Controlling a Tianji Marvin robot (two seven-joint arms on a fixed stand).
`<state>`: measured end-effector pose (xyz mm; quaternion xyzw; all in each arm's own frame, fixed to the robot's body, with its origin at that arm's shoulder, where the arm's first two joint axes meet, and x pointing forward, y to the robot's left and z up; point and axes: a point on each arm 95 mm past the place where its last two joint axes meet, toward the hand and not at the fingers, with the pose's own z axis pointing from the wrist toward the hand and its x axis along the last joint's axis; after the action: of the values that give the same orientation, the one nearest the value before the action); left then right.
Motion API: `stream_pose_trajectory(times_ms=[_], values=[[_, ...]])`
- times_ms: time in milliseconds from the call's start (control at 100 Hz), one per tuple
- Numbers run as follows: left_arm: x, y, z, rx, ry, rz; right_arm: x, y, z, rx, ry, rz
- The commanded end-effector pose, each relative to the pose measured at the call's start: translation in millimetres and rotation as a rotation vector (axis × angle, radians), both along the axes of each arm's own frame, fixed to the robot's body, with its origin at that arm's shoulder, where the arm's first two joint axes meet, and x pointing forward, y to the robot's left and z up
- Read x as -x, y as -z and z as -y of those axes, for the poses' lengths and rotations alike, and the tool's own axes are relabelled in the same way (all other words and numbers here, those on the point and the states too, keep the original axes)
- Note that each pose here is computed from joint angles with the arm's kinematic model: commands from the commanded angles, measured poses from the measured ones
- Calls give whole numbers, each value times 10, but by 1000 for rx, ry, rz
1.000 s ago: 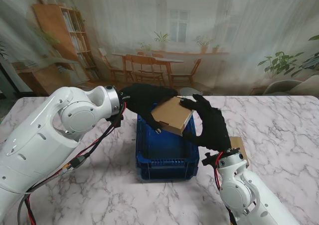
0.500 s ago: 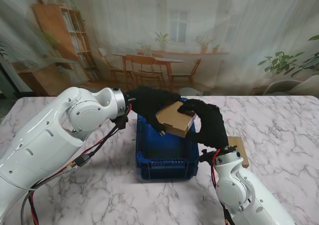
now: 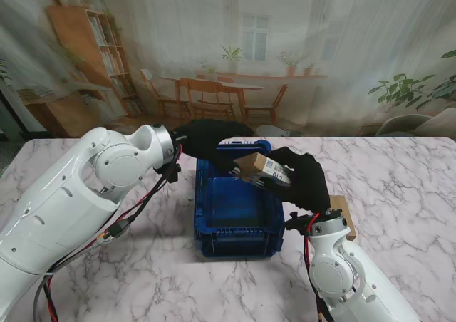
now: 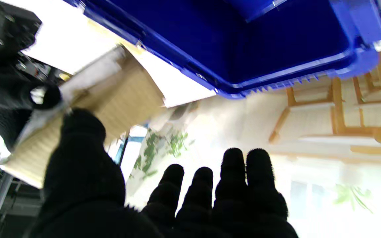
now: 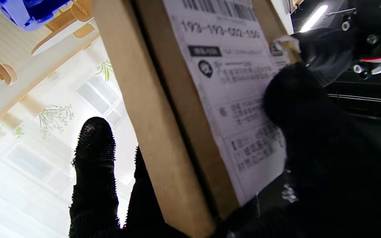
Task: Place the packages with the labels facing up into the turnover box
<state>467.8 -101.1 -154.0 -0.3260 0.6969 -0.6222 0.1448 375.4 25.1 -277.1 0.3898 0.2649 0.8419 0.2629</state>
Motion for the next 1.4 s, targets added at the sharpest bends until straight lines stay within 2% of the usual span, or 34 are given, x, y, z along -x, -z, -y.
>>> stream_pose_trajectory(times_ms=[0,140,300,450,650,760,940,1080,1390], values=[[31,-7,-17,14,-18,31,19,1,-66,-16,-3,-12],[83,27,-156,50,-59,62,-24,-41,-55,-56,35,-55],[156,180,-249,68,-75,116,-115,-111,-43,-126,90,-115],[243,332,-231,81,-68,163,-212,-160,-58,-162,131,-145],[277,459,-141,27,-33,250,-278,-212,-116,-203,143,-182],[245,457,-123,-6,-21,248,-280,-221,-129,-193,143,-192],[178,395,-134,-78,9,283,-273,-226,-141,-175,143,-214],[146,326,-133,-140,47,334,-288,-237,-159,-149,136,-236],[111,221,-141,-175,65,454,-300,-262,-224,-105,95,-306]])
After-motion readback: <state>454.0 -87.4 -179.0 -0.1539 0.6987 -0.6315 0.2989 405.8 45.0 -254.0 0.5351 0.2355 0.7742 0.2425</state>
